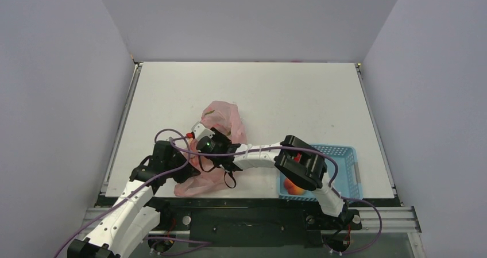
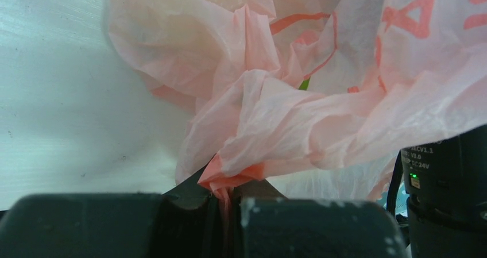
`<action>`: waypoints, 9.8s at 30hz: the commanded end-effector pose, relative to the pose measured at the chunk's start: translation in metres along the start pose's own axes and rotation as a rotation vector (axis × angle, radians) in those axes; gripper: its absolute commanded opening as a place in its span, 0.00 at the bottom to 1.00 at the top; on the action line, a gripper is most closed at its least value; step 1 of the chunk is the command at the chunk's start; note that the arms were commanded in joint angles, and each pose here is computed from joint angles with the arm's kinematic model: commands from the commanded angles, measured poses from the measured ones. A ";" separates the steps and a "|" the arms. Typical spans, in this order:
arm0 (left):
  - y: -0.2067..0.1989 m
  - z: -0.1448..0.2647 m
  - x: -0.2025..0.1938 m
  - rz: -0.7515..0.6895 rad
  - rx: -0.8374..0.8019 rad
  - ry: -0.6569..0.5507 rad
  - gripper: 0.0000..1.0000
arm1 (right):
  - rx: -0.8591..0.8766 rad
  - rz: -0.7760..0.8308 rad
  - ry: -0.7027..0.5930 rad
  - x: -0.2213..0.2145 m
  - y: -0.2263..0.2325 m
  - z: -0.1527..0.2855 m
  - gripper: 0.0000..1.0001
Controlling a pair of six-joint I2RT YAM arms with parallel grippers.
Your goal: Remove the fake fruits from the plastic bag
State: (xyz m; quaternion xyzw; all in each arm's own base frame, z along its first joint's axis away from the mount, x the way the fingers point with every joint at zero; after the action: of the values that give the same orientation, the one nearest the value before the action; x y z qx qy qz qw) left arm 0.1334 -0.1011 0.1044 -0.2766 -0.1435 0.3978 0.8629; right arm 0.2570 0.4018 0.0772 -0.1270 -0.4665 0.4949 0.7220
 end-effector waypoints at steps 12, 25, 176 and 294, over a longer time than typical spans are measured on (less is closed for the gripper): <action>-0.007 0.000 0.006 -0.035 -0.016 -0.038 0.00 | 0.109 0.120 -0.127 0.006 0.011 0.075 0.00; -0.018 0.011 0.010 -0.046 -0.028 -0.070 0.00 | 0.230 0.128 -0.221 0.009 0.016 0.116 0.00; -0.021 0.016 0.007 -0.030 -0.067 -0.060 0.00 | -0.378 -1.087 0.167 -0.183 -0.178 0.223 0.81; -0.044 0.012 0.012 -0.071 -0.078 -0.058 0.00 | 0.829 -0.866 -0.514 0.045 -0.033 0.197 0.00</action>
State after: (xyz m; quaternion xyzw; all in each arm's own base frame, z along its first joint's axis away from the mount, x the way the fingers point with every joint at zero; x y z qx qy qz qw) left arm 0.1552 -0.1111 0.1174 -0.2790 -0.1618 0.3780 0.8678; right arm 0.1364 0.3577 0.1658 0.3924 -0.3764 0.3180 0.7767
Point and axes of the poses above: each gripper's point midway between its finger pads, its own z axis back along the fingers, its own y axis along the line the jaws close on, x = y × z, the point moved 6 cm from there along z, back along the fingers, and after that the axes turned 15 degrees about z, right-handed, at the moved point
